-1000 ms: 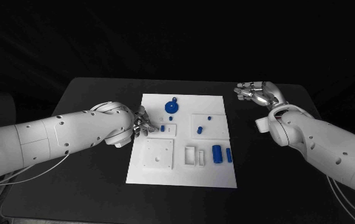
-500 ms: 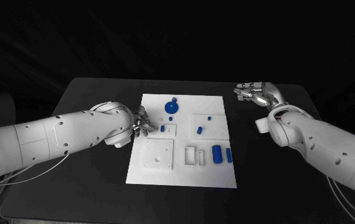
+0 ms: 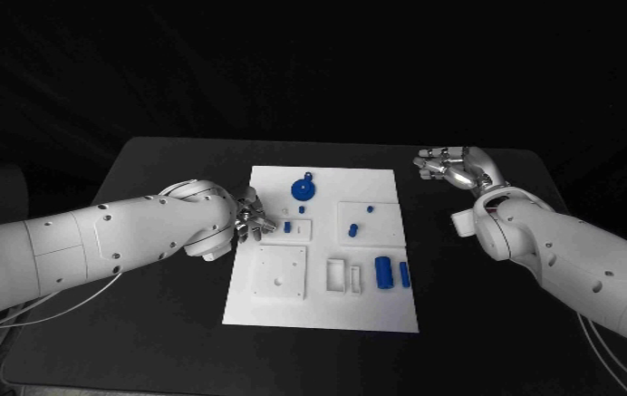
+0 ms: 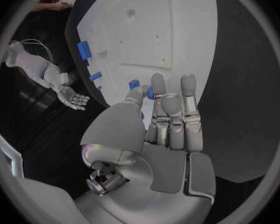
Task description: Assemble the parts on the task board
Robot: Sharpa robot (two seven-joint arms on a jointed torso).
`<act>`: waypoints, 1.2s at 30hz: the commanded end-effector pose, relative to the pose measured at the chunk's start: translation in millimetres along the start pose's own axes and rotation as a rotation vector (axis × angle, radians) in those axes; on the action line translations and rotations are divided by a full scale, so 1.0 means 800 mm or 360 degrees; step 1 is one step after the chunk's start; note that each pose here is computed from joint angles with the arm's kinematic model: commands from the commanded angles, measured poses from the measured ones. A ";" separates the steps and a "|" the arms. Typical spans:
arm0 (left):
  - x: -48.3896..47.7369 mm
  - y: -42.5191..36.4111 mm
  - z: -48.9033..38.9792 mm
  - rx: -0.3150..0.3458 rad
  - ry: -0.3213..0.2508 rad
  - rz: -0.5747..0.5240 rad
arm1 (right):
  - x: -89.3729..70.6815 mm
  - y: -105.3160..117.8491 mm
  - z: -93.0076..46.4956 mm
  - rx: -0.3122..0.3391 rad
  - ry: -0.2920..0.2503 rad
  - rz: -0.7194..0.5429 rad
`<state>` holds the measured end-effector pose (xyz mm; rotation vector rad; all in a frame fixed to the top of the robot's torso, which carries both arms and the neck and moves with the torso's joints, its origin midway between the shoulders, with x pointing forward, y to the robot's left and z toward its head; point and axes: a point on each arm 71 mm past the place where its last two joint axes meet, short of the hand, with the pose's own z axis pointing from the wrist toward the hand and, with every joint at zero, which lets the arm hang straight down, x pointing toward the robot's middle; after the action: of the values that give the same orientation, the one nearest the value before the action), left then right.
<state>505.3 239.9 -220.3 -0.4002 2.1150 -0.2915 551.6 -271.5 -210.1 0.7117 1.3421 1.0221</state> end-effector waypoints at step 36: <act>-0.029 -0.0051 -0.004 0.0123 0.0313 -0.0154 | 0.002 -0.001 -0.001 -0.0010 0.0030 0.0003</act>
<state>516.8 250.5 -199.6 -0.4640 2.1983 -0.4275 551.5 -272.0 -211.2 0.7132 1.3463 1.0218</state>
